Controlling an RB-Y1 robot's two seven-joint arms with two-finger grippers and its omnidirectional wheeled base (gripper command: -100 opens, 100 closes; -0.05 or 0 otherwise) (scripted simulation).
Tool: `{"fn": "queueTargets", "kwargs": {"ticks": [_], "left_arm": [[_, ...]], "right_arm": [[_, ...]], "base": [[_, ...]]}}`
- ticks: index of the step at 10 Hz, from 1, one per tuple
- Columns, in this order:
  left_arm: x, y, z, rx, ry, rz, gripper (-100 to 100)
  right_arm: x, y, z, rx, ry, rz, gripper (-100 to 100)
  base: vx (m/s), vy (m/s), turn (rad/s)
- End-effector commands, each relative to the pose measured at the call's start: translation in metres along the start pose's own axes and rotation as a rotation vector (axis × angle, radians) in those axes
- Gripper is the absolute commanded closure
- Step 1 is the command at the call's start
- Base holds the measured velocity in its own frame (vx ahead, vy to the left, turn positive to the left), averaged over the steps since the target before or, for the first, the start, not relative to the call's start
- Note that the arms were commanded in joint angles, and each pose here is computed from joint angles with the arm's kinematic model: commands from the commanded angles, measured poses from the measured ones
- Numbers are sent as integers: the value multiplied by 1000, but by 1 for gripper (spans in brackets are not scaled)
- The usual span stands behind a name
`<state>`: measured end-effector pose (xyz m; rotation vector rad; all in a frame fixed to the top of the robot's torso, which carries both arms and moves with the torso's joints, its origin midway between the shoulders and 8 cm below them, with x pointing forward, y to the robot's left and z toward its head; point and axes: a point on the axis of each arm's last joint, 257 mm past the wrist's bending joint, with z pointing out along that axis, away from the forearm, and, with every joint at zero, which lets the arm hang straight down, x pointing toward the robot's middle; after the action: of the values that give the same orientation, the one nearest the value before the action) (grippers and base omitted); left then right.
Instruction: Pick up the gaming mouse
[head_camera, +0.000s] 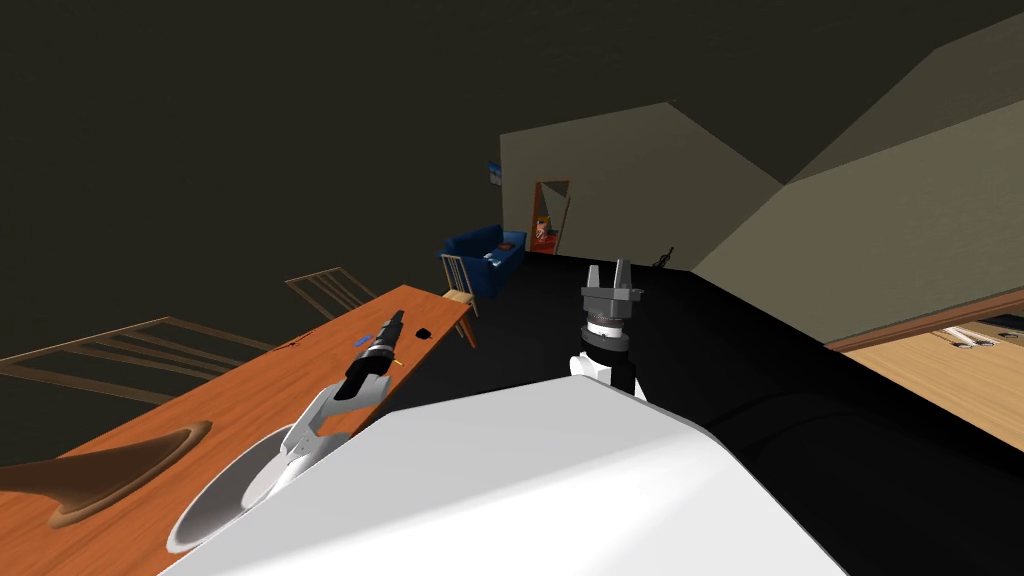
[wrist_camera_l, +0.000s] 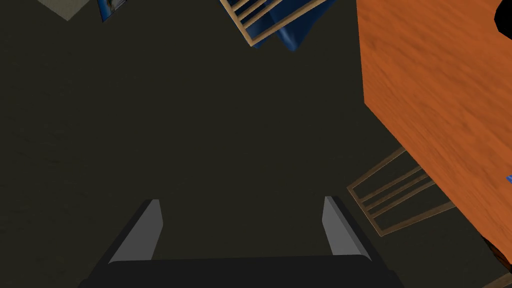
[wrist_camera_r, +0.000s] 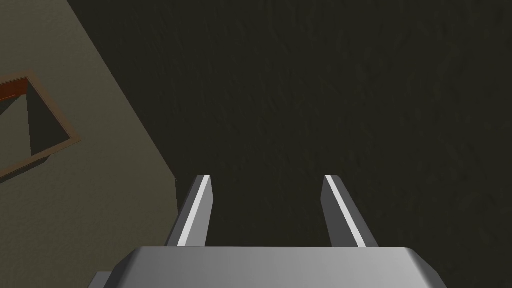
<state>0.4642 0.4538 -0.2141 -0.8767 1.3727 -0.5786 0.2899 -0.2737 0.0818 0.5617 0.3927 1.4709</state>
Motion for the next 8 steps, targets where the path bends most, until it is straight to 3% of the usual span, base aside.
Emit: {"fn": "queueTargets", "kwargs": {"ticks": [1, 4, 8], "left_arm": [[-4, 19, 9, -55, 7, 29, -100], [-8, 60, 17, -167, 23, 70, -100], [-10, 113, 18, -317, 48, 100, -100]], "right_arm": [[0, 0, 0, 0, 0, 0, 0], [0, 0, 0, 0, 0, 0, 0], [0, 0, 0, 0, 0, 0, 0]], "base": [[5, -44, -24], [15, -33, -29], [21, -15, -24]]}}
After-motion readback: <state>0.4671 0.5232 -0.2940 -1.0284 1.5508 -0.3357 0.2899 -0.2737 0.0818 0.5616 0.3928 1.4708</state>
